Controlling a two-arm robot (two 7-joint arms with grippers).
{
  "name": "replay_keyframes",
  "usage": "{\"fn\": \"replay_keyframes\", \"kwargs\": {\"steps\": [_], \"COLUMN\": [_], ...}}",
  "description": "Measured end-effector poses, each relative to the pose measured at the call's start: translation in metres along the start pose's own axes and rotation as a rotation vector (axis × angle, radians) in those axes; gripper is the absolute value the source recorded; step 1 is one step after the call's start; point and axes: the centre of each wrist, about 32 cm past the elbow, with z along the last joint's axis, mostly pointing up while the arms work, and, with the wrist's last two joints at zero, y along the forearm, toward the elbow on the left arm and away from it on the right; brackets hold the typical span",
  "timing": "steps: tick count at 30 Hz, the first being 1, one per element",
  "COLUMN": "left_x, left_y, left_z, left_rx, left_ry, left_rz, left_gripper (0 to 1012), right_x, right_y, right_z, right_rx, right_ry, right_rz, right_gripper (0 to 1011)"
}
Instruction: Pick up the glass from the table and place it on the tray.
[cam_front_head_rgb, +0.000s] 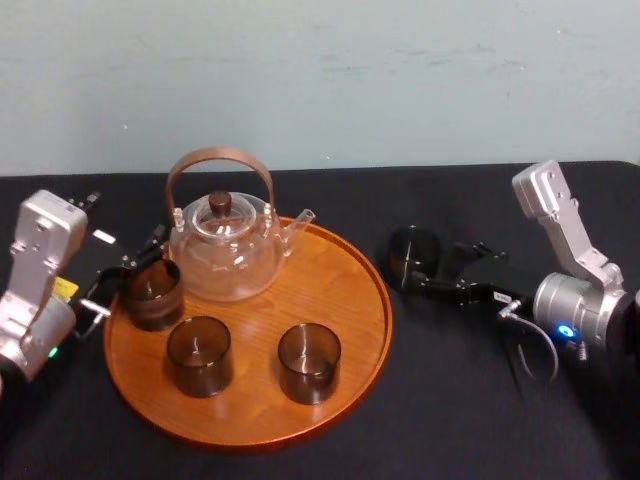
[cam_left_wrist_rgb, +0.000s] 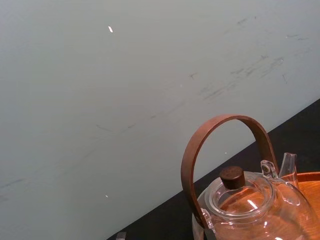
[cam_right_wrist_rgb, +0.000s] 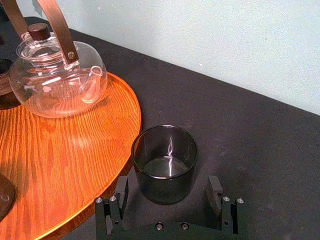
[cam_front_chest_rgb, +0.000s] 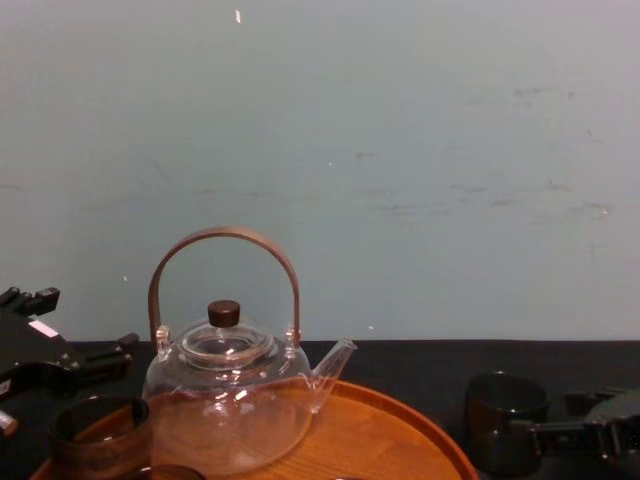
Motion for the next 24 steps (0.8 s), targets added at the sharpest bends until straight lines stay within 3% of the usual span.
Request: {"fn": "replay_keyframes", "kwargs": {"steps": [24], "left_x": [0.0000], "left_y": [0.000], "left_z": [0.000], "left_rx": [0.000], "left_ry": [0.000], "left_rz": [0.000], "left_gripper": [1002], "right_x": [0.0048], "right_y": [0.028], "right_z": [0.008], "right_rx": [-0.017], "right_ry": [0.001], "right_rz": [0.000], "right_gripper": [1003]}}
